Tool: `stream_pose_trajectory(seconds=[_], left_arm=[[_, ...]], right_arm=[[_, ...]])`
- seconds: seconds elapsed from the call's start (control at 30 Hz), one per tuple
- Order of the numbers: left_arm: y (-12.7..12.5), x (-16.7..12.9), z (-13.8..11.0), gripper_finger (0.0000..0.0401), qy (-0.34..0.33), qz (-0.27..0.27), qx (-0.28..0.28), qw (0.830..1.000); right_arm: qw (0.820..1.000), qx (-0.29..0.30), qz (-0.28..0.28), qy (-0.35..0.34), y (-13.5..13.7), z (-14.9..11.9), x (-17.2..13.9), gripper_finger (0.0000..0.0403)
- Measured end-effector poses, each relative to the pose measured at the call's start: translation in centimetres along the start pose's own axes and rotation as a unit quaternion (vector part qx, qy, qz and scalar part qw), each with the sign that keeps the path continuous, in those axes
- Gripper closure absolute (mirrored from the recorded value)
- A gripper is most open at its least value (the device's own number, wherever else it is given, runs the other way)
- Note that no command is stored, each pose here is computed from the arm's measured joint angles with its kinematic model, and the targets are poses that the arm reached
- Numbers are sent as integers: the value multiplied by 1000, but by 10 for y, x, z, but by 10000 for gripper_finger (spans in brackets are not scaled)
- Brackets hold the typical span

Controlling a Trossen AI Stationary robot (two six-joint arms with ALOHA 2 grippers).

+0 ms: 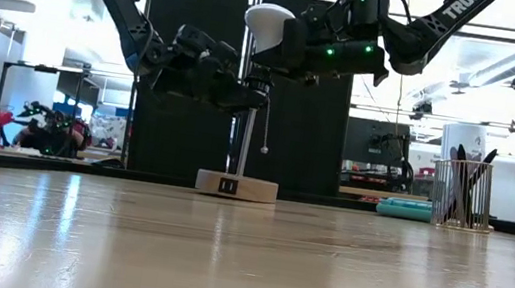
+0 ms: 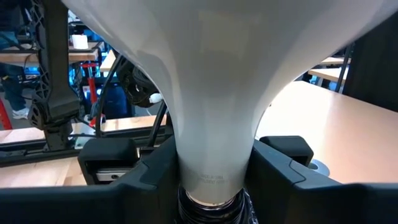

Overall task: Screw lightbulb
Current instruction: Insert the light bulb into the table lamp

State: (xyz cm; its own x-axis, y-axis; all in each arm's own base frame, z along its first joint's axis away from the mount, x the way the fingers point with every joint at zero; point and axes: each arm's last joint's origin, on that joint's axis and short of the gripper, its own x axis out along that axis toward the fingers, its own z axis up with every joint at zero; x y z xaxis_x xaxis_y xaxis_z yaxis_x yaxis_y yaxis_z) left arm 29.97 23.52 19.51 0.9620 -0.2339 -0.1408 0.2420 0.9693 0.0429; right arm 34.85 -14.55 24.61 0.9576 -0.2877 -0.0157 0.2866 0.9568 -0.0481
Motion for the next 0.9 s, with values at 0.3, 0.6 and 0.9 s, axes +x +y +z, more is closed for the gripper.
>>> stream_pose_trajectory(seconds=[0.3,0.6,0.9], left_arm=[[-3,3,5,264,4,38,-20,999],[-7,8,7,264,3,81,-28,996],[-20,5,-2,264,-46,149,-37,987]], right_arm=[[1000,-3,-9,2,-1,0,0,257],[999,-19,-32,3,-2,-1,0,265],[999,-24,-48,-1,-3,1,0,260]])
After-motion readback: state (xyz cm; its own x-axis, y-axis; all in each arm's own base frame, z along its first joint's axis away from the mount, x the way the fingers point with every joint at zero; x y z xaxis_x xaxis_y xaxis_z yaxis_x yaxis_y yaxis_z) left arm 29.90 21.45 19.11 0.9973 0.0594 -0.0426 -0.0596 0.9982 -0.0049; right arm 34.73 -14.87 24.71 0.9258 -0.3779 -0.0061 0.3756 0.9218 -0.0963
